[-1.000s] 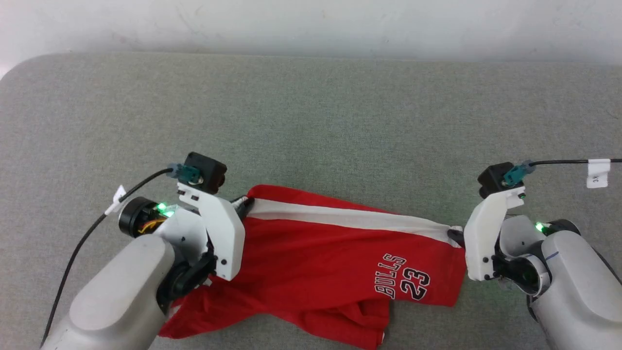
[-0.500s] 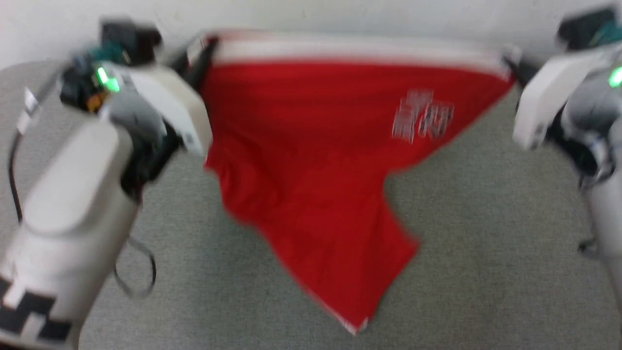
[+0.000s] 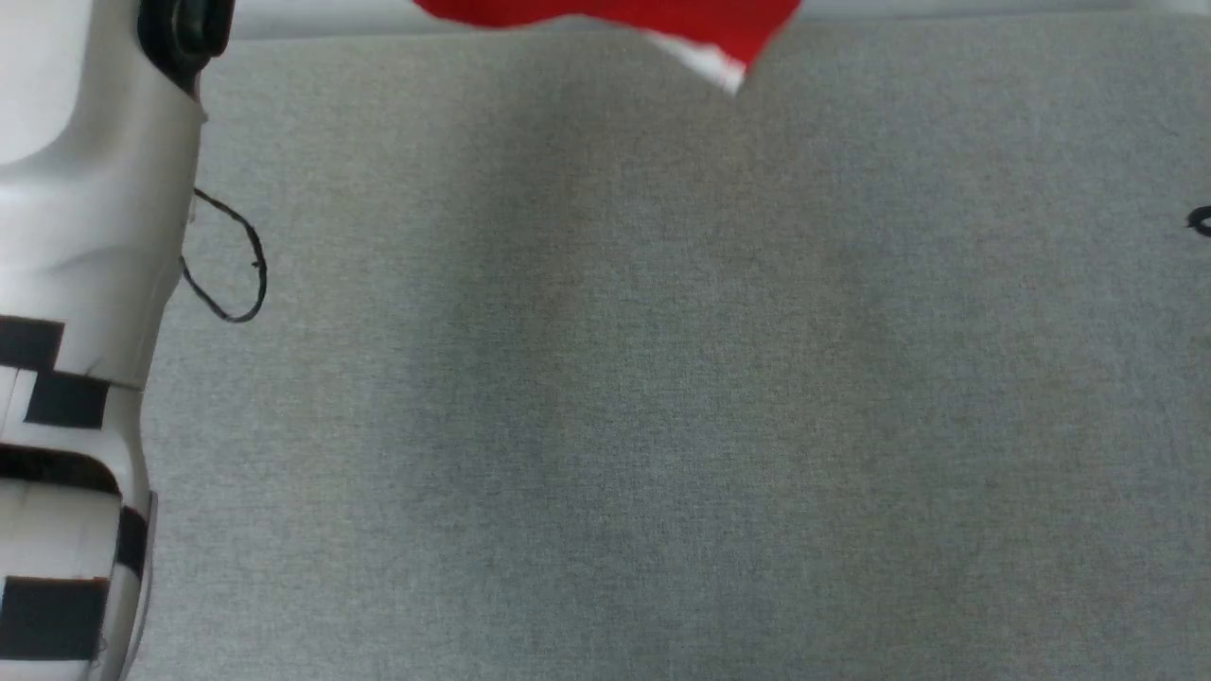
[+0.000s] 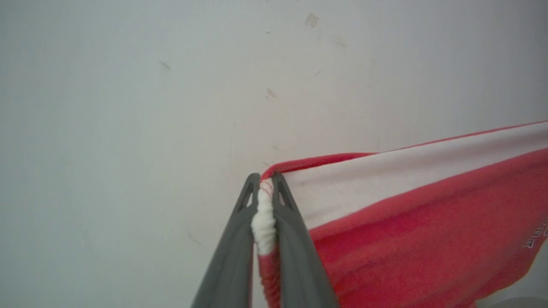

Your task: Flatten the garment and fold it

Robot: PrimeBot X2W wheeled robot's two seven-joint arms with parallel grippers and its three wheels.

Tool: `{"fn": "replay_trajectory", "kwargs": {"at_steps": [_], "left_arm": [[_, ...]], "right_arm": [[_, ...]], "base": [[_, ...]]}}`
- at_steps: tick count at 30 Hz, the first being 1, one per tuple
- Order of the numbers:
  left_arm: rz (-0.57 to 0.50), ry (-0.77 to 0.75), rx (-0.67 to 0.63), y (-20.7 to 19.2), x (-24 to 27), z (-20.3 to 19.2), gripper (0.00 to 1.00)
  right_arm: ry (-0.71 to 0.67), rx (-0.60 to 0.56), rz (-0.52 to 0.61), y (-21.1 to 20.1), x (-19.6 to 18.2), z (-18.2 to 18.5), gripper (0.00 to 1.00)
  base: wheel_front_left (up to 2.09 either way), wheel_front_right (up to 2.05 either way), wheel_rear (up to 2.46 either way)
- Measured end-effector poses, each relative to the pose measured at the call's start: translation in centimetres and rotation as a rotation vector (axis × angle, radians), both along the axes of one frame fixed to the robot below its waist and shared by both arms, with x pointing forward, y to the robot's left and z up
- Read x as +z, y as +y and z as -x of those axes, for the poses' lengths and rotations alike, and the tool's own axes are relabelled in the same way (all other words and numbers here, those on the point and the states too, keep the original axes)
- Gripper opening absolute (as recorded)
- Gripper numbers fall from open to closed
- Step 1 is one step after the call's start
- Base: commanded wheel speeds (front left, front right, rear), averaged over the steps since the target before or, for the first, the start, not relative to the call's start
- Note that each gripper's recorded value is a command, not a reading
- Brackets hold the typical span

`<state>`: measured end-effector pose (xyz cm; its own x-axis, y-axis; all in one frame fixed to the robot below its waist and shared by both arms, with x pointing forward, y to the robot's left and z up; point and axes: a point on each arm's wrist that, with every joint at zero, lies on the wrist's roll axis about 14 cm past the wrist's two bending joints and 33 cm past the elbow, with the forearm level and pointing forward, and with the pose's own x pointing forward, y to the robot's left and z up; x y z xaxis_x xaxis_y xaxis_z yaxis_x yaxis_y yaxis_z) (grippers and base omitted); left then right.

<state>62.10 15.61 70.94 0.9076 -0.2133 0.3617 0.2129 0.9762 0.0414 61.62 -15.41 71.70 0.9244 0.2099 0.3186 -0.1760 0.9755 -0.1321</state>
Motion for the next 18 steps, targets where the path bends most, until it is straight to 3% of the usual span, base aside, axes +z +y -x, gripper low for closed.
{"fn": "replay_trajectory", "kwargs": {"at_steps": [6,10,18], "left_arm": [[-0.017,0.099,0.033,0.0,-5.3,-2.0,0.00],[-0.010,0.232,0.015,-0.9,-12.0,-1.9,0.00],[0.068,0.421,0.056,0.4,-21.1,2.8,0.00]], "right_arm": [[0.089,0.047,0.028,2.1,-5.6,-1.6,0.00],[0.241,0.086,0.035,3.6,-12.9,-1.7,0.00],[0.437,0.153,0.026,5.0,-22.2,2.8,0.00]], "base": [[0.00,0.00,0.00],[0.00,0.00,0.00],[0.00,0.00,0.00]]}}
